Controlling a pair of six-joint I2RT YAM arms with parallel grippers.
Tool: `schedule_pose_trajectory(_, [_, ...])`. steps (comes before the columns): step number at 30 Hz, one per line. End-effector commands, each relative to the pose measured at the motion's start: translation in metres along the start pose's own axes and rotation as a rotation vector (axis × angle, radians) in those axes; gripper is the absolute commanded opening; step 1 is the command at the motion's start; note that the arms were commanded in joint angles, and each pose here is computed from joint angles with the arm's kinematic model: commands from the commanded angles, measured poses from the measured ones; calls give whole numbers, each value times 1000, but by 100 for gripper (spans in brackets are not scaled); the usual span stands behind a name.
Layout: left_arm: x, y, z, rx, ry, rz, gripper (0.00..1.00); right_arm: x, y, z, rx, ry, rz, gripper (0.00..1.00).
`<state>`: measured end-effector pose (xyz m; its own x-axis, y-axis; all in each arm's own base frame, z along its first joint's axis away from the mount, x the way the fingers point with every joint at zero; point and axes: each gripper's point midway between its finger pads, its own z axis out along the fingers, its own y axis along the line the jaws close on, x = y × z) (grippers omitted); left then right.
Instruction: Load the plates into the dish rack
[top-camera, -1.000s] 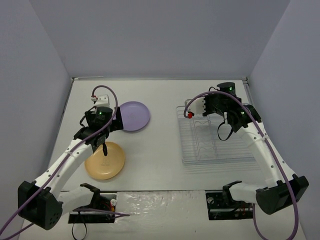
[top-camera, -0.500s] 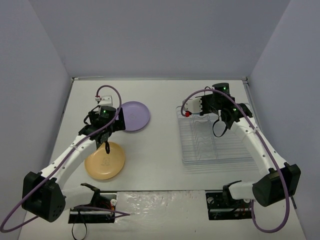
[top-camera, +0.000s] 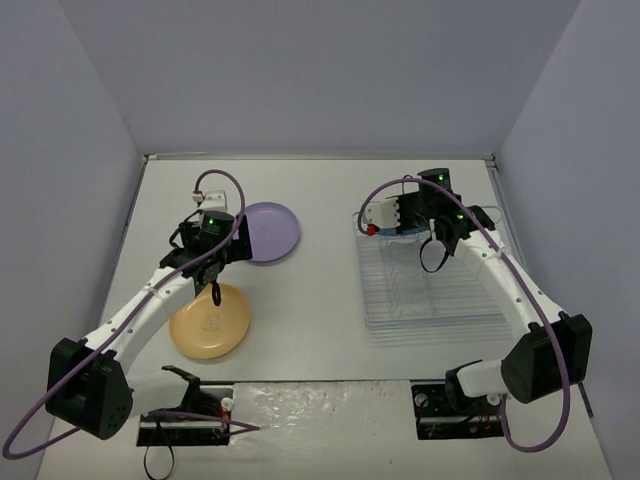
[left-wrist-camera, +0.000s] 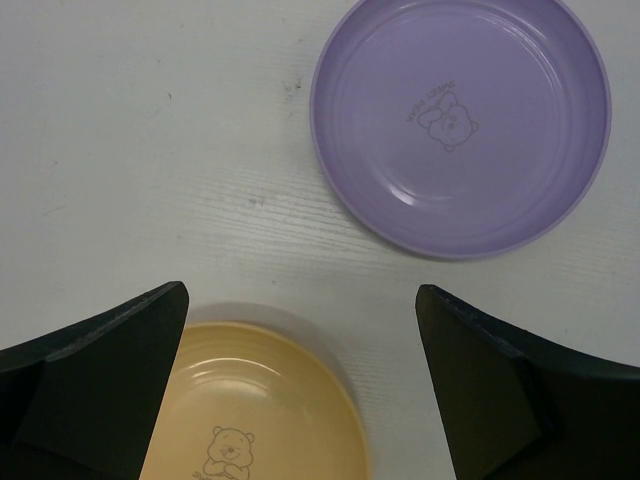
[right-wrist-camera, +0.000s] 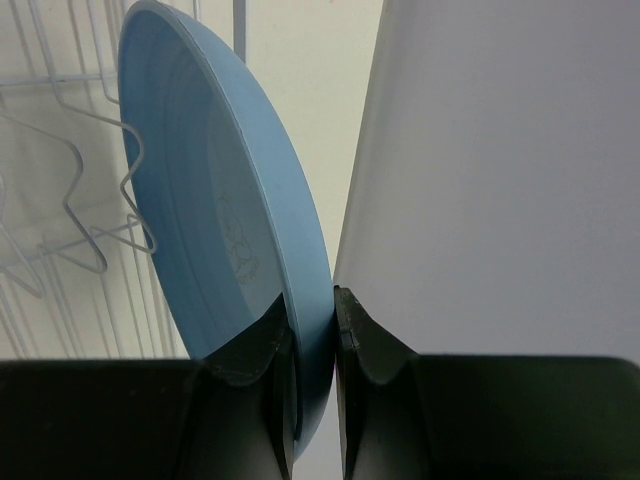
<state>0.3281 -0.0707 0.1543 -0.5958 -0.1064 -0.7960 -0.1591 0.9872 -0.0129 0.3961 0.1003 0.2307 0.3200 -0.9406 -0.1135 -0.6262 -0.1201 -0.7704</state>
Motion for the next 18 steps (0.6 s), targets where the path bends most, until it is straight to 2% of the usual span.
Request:
schedule_pose_trajectory(1, [-39, -9, -7, 32, -96, -47, 97, -5, -23, 9, 86, -39, -9, 0])
schedule_pose_trajectory(7, [-41, -9, -7, 30, -98, -45, 97, -5, -15, 22, 52, -50, 5, 0])
schedule_pose_trajectory(11, [-41, -11, -4, 30, -94, -40, 97, -1, -12, 29, 45, -46, 16, 14])
schedule_pose_trajectory(15, [-39, -15, 1, 37, -74, -35, 97, 1, -8, 37, 31, -50, 30, 19])
schedule_pose_trajectory(18, [-39, -16, 2, 35, -70, -33, 97, 1, -9, 38, 31, -49, 36, 35])
